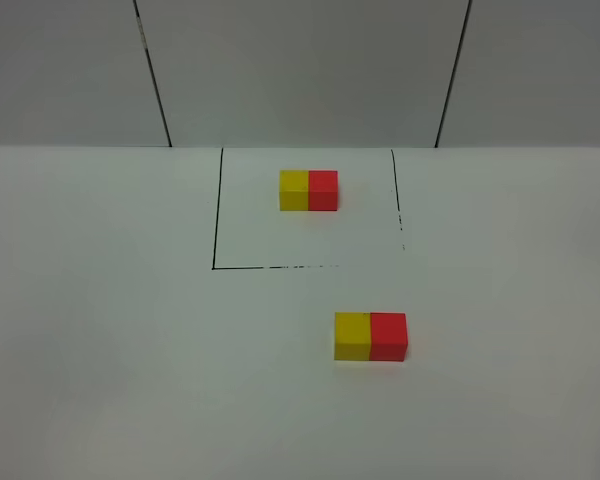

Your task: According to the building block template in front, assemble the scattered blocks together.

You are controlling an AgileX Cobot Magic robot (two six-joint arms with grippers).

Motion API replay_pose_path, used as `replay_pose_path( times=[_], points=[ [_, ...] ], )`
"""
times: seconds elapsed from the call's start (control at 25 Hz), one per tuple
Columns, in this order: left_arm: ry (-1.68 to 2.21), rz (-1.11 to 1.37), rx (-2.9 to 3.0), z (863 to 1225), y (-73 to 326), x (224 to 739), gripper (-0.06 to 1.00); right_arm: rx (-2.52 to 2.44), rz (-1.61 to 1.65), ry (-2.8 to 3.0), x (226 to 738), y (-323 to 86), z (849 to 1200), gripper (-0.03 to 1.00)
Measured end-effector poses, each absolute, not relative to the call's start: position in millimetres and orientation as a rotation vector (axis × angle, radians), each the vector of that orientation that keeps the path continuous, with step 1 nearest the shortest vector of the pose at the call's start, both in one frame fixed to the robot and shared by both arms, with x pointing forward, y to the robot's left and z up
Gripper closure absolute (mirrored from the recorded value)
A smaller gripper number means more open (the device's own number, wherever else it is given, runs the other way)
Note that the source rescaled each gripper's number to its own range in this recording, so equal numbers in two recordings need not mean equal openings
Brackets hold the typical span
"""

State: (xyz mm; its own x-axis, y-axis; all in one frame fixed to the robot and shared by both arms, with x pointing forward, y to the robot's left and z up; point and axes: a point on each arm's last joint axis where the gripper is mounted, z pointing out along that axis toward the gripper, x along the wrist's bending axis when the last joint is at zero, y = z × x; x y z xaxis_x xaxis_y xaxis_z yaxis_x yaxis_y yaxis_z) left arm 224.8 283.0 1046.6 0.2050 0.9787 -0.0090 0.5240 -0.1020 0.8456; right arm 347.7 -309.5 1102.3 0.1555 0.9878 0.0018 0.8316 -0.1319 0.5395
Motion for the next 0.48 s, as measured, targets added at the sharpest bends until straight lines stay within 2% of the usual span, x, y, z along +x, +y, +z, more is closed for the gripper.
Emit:
replay_pose_path(
  times=[0.24, 0.48],
  points=[
    [1.416, 0.771, 1.735, 1046.6, 283.0, 224.8, 0.01, 1.957, 0.684, 1.636, 295.7, -303.3, 1080.7, -0.03],
    [1.416, 0.771, 1.735, 1046.6, 283.0, 224.8, 0.01, 1.858, 0.902, 1.543, 260.6, -295.7, 1073.6, -0.03]
  ],
)
